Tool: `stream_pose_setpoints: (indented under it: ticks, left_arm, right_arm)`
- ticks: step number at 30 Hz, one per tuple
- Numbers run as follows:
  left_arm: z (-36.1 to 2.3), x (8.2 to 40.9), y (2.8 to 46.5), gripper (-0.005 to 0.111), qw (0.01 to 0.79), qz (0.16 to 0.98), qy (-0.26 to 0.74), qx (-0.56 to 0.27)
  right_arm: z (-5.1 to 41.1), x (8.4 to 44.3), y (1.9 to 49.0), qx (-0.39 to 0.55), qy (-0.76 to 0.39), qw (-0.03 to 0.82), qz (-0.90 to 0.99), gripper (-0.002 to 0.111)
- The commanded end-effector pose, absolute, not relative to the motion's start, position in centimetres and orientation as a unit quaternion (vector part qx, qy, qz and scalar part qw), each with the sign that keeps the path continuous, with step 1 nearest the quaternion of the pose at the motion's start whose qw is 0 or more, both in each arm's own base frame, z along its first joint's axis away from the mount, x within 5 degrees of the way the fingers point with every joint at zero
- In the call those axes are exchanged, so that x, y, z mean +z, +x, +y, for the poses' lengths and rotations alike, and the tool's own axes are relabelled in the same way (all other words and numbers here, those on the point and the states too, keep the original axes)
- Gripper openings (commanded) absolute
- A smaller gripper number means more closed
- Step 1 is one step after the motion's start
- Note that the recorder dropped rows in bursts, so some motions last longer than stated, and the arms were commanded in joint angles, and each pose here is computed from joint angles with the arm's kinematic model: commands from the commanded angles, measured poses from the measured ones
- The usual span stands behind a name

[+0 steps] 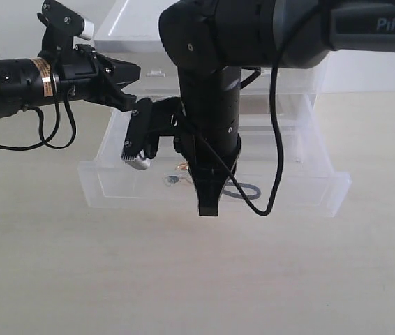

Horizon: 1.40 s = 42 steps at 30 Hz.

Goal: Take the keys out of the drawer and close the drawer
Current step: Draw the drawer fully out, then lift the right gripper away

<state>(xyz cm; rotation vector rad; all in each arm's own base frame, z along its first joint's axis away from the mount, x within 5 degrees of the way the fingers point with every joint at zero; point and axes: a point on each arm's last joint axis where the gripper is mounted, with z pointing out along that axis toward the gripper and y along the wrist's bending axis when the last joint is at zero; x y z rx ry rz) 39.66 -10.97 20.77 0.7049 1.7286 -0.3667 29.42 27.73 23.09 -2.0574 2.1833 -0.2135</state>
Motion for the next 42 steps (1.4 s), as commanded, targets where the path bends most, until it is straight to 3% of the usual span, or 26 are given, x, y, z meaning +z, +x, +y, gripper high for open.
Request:
stream_pose_setpoints:
  ticks: [1, 10, 18, 21, 24, 26, 30, 37, 42]
  left_arm:
    - [-9.2, 22.0, 41.0, 0.004, 0.596, 0.763, 0.197, -0.151]
    - [-9.2, 21.9, 41.0, 0.004, 0.595, 0.766, 0.194, -0.15]
    - [-9.1, 22.0, 41.1, 0.004, 0.597, 0.767, 0.177, -0.155]
    - [-9.1, 22.0, 41.1, 0.004, 0.597, 0.767, 0.177, -0.155]
    - [-9.1, 22.0, 41.1, 0.004, 0.597, 0.767, 0.177, -0.155]
    - [-9.1, 22.0, 41.1, 0.004, 0.597, 0.767, 0.177, -0.155]
    - [-9.1, 22.0, 41.1, 0.004, 0.597, 0.767, 0.177, -0.155]
    - [-9.1, 22.0, 41.1, 0.004, 0.597, 0.767, 0.177, -0.155]
    - [-9.1, 22.0, 41.1, 0.004, 0.597, 0.767, 0.177, -0.155]
  right_arm:
    - [27.4, 23.7, 29.0, -0.063, -0.668, 0.056, 0.739, 0.0]
    - [27.3, 24.0, 28.9, -0.064, -0.669, 0.052, 0.739, 0.004]
    - [26.8, 26.0, 28.4, -0.061, -0.653, 0.08, 0.75, 0.049]
    - [26.9, 26.7, 28.5, -0.06, -0.648, 0.103, 0.752, 0.056]
    - [26.9, 27.5, 28.8, -0.065, -0.639, 0.142, 0.753, 0.053]
    - [26.9, 28.0, 29.1, -0.074, -0.63, 0.167, 0.755, 0.041]
    - [26.8, 28.5, 29.9, -0.1, -0.597, 0.212, 0.767, 0.0]
    - [24.4, 29.1, 33.2, -0.07, -0.439, 0.281, 0.85, 0.003]
    - [21.7, 28.2, 35.5, 0.039, -0.285, 0.26, 0.922, 0.003]
